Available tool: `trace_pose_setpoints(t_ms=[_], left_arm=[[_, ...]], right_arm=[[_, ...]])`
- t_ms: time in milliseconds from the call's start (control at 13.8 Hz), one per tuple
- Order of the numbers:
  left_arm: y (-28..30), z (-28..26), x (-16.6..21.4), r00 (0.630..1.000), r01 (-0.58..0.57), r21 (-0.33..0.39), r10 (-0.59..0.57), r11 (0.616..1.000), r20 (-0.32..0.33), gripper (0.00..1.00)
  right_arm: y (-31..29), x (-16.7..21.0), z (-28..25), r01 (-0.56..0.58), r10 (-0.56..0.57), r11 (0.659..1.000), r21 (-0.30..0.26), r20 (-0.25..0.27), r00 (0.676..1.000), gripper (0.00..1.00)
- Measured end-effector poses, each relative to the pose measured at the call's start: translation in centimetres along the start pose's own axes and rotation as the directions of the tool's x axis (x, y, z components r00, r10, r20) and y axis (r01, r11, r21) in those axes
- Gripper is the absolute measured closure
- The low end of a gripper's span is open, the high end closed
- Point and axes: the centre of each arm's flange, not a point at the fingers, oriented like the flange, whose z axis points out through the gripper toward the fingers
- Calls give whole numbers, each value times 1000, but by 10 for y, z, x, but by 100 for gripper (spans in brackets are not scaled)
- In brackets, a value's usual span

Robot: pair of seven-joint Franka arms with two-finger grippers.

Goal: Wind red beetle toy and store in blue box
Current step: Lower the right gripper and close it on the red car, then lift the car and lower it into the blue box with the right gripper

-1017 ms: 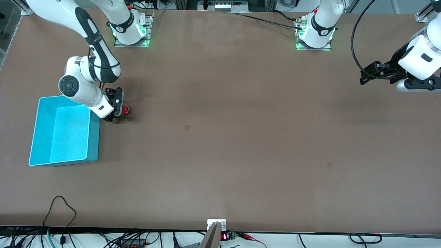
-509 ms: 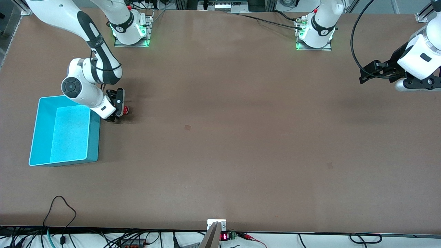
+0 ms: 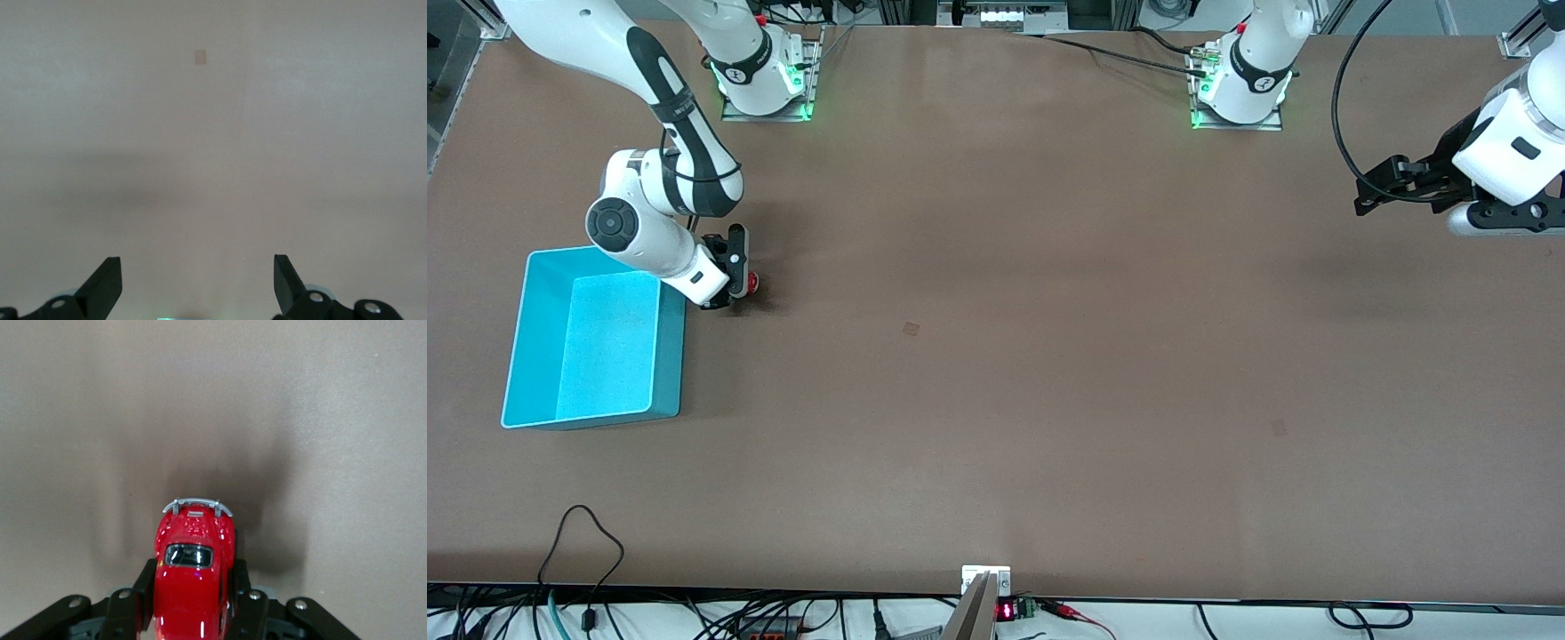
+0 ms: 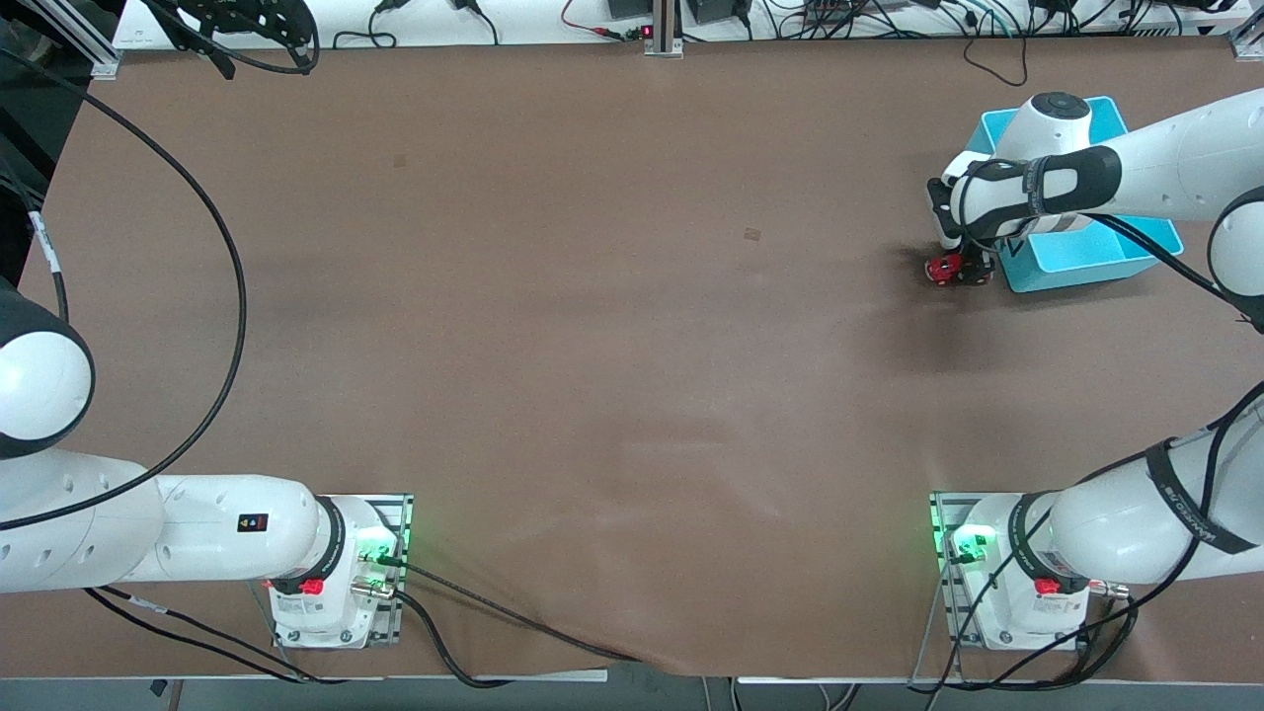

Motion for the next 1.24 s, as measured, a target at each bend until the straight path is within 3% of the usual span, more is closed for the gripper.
trace_pose_setpoints(t_ms=[218, 436, 581, 727, 872, 945, 1235], left_arm=[[0, 0, 0, 1000, 0, 0, 0, 1000, 0, 0], [0, 0, 0, 1000, 0, 0, 0, 1000, 0, 0], [0, 0, 0, 1000, 1, 0, -1, 1000, 0, 0], [0, 0, 0, 1000, 1, 0, -1, 1000, 0, 0], [-1, 0, 0, 1000, 1, 0, -1, 1000, 1, 0], [-1, 0, 0, 1000, 1, 0, -1, 1000, 0, 0], [-1, 0, 0, 1000, 2, 0, -2, 1000, 1, 0]], right_arm=[[10, 13, -20, 8, -9, 998, -55, -15, 1000, 52], [36, 40, -78, -82, 65, 987, -139, -123, 990, 52], [56, 45, -124, -188, 158, 972, -140, -203, 966, 52], [72, 42, -161, -342, 302, 930, -132, -251, 919, 52], [81, 27, -176, -511, 466, 852, -111, -284, 838, 52], [84, 16, -180, -598, 551, 796, -93, -297, 780, 52], [91, -40, -182, -855, 812, 519, -10, -306, 497, 52]])
